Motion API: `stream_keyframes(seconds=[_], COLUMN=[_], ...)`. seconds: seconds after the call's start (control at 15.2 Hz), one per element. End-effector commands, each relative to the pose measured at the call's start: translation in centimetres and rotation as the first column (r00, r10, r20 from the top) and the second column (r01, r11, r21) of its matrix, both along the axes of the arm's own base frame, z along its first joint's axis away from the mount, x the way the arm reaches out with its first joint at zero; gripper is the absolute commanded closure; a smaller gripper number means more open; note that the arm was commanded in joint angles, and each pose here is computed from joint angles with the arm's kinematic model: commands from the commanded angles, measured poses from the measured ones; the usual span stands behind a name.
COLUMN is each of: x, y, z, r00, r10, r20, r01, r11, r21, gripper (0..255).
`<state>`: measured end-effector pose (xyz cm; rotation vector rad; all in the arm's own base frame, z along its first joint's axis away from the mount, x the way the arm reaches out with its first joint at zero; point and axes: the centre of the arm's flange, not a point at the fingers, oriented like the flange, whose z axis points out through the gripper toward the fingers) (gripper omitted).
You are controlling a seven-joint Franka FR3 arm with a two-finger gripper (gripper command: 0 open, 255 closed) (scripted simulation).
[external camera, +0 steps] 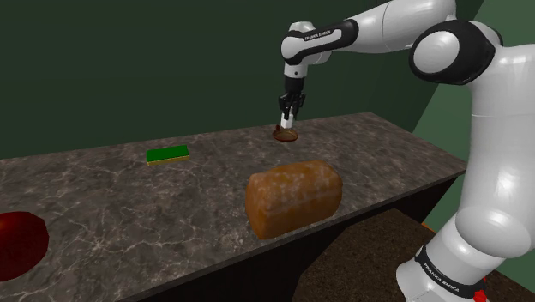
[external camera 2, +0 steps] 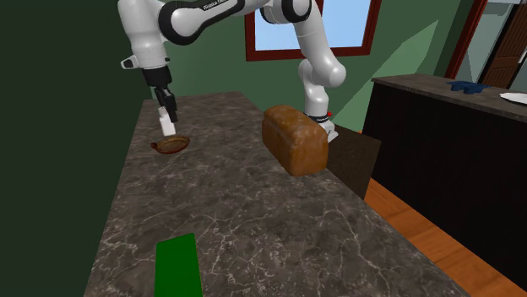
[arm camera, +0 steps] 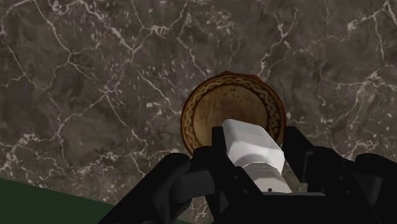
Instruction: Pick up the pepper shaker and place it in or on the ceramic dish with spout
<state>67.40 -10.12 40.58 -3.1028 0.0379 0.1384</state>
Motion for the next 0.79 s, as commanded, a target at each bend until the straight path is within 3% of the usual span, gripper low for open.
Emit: stream_keyframes(seconds=[0.0,0.53,0.59,0.73], x=[0.04,0.04,0.04,0.04], y=[-0.06,-0.06,-0.06,-0.06], z=[-1.33,-1.33,-1.33,-1.33], r00=[1.0,1.0,1.0,1.0], r10=[0.0,0.0,0.0,0.0], r20=[0.001,0.001,0.001,0.001], r01=[0.0,0.0,0.0,0.0], r11=[1.0,1.0,1.0,1.0], r21=[0.0,0.0,0.0,0.0], gripper=[255,255,0,0])
